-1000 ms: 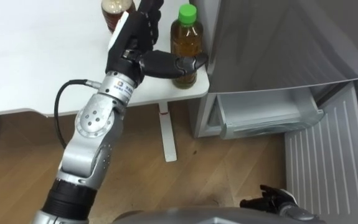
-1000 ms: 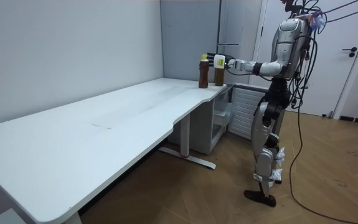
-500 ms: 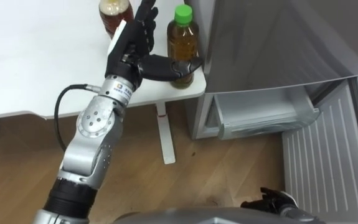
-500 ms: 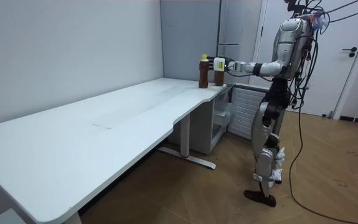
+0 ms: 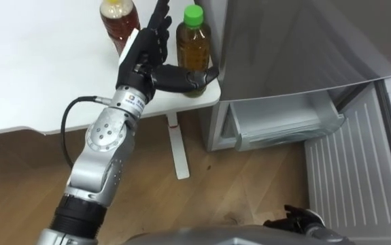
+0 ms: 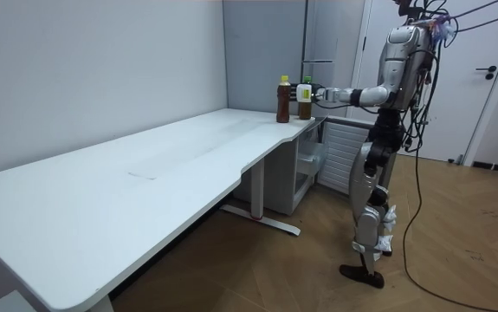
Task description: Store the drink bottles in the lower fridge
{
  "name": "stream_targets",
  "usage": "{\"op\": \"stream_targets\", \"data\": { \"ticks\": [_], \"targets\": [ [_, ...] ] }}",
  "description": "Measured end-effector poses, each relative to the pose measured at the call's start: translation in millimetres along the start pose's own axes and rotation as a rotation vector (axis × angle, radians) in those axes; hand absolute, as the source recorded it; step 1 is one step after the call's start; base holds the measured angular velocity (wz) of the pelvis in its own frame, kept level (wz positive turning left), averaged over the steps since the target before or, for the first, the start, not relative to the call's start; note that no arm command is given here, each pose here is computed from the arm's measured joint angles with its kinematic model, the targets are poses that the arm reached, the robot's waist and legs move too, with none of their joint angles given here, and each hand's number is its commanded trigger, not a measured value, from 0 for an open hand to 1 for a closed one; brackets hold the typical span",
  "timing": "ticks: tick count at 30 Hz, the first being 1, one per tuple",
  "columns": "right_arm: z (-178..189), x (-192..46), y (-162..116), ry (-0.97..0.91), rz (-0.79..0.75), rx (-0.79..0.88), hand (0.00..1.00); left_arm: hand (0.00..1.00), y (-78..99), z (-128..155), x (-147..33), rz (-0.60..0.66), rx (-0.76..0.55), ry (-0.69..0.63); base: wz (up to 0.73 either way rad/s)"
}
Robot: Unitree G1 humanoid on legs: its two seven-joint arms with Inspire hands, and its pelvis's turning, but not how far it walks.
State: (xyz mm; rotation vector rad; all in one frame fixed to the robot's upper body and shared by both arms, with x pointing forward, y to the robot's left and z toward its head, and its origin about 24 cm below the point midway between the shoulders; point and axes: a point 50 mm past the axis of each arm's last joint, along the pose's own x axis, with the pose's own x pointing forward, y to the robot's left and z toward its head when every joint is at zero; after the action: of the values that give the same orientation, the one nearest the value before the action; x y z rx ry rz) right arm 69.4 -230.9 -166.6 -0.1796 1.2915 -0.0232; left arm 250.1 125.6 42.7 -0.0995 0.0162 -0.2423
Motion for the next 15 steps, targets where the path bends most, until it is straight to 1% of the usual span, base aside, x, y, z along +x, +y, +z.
{"op": "stream_targets", "data": {
  "ticks": [9, 11, 12, 13, 15],
  "targets": [
    [-0.2, 0.0, 0.7, 0.0, 0.001, 0.001, 0.0, 0.0, 0.3, 3.5, 7.9, 0.004, 0.008, -0.01, 0.0],
    [-0.1, 0.1, 0.7, 0.0, 0.001, 0.0, 0.0, 0.09, 0.1, 3.3, 7.9, 0.004, 0.008, -0.009, 0.0],
    [-0.1, 0.0, 0.7, 0.0, 0.001, 0.0, 0.0, 0.21, 0.1, 3.2, 7.9, 0.003, 0.009, -0.009, 0.0],
    [-0.1, 0.0, 0.6, 0.0, 0.001, -0.002, 0.0, 0.57, 0.2, 3.2, 7.9, 0.003, 0.009, -0.009, 0.0],
    [0.0, 0.0, 0.6, -0.001, 0.001, -0.005, 0.0, 0.98, 0.4, 3.3, 7.9, 0.003, 0.009, -0.009, 0.0]
  ]
}}
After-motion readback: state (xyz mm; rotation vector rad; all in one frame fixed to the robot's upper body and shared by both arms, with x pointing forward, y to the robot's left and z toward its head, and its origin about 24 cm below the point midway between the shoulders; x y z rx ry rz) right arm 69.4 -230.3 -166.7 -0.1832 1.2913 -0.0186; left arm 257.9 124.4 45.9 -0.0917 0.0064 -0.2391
